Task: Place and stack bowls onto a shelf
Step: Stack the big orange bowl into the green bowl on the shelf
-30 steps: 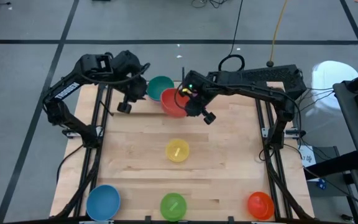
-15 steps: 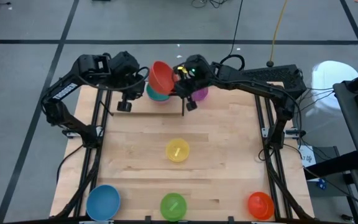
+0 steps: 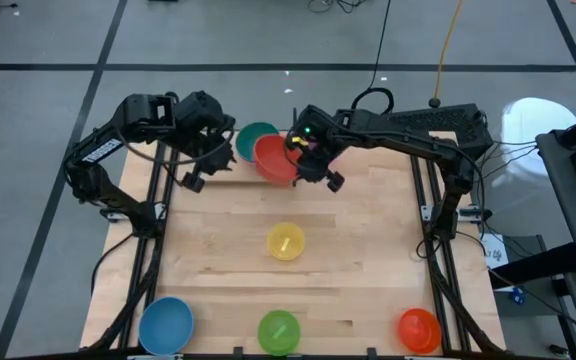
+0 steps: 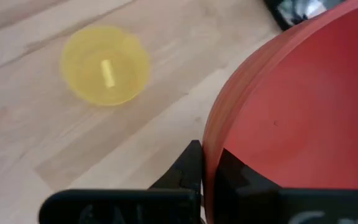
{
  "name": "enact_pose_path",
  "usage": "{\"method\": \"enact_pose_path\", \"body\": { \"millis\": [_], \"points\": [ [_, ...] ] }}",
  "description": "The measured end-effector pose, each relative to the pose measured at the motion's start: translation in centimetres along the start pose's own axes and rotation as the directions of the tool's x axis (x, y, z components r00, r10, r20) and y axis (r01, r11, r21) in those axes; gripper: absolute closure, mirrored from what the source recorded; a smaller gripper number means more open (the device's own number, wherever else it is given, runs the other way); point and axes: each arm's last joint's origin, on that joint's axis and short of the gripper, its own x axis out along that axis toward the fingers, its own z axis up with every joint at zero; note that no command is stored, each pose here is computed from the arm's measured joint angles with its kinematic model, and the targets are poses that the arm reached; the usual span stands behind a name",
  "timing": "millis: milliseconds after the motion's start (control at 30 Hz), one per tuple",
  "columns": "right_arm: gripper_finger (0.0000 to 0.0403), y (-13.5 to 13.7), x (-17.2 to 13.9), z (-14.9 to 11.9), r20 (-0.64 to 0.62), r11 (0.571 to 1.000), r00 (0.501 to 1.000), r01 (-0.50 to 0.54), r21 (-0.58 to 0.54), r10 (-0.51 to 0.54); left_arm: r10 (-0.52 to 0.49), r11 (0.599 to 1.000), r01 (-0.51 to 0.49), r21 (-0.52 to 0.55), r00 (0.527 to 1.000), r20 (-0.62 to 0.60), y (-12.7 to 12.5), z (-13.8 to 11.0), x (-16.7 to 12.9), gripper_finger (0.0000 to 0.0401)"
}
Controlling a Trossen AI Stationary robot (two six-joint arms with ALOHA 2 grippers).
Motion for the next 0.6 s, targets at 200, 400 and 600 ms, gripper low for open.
{"method": "enact_pose_path", "body": {
  "millis": [200,400,600],
  "points": [
    [0.0403,0.8,0.6,1.7,0.02,0.99,0.999,-0.026,-0.138,0.029,-0.037,0.999,0.035,0.038,0.997,0.062,0.0,0.9,0.7,0.0304],
    [0.0403,1.7,1.7,2.8,0.03,0.975,0.997,-0.057,-0.215,0.065,-0.122,0.992,0.119,0.037,0.988,0.094,0.1,1.6,2.1,0.0304],
    [0.0403,2.3,2.6,3.0,0.036,0.964,0.994,-0.087,-0.251,0.099,-0.205,0.977,0.199,0.076,0.975,0.081,0.0,2.4,4.0,0.0304]
  ]
}}
